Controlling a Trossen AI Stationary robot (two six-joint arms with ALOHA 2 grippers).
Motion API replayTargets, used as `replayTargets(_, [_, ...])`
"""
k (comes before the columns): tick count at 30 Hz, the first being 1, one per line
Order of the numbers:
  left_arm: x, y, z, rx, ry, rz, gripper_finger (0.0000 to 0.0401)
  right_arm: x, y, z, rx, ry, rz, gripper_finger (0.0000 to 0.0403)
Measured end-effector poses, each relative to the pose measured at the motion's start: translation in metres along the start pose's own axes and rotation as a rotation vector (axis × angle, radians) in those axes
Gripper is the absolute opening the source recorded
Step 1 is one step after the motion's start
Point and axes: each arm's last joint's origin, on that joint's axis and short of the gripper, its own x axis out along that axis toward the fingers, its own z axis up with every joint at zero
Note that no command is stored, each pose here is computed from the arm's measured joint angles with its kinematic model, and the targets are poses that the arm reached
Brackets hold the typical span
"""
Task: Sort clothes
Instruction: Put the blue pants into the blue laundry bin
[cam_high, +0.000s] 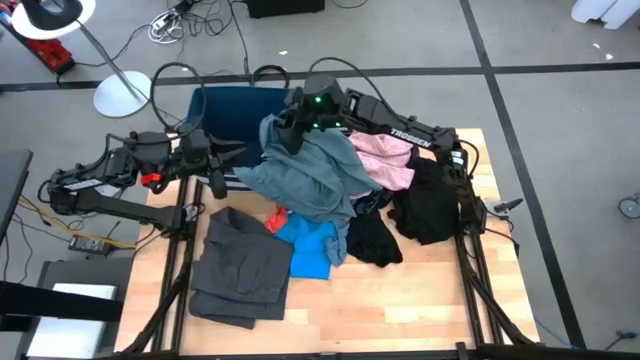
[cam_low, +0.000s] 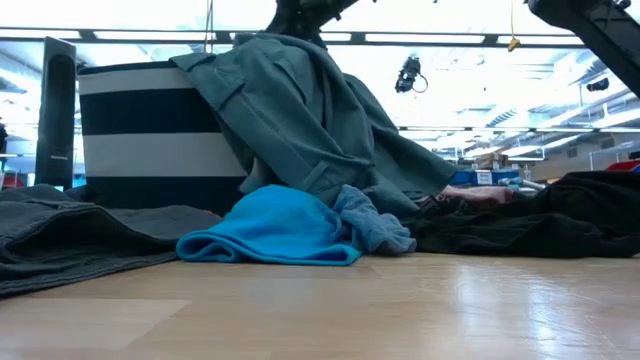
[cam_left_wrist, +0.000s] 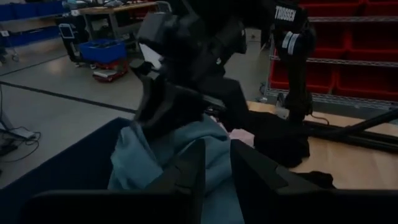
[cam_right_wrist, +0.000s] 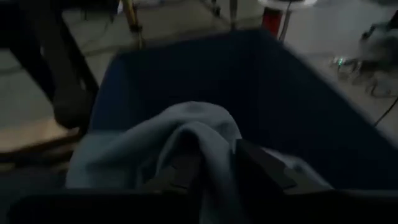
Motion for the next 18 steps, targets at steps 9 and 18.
replayTargets(9, [0.000, 0.000, -0.001, 0.002, 0.005, 0.000, 0.0080, -0.040, 0.002, 0.013, -0.003, 0.020, 0.003, 0.0197])
replayTargets(18, [0.000, 0.000, -0.002, 0.008, 0.021, -0.002, 0.0080, -0.124, 0.006, 0.022, -0.002, 0.118, -0.001, 0.0233])
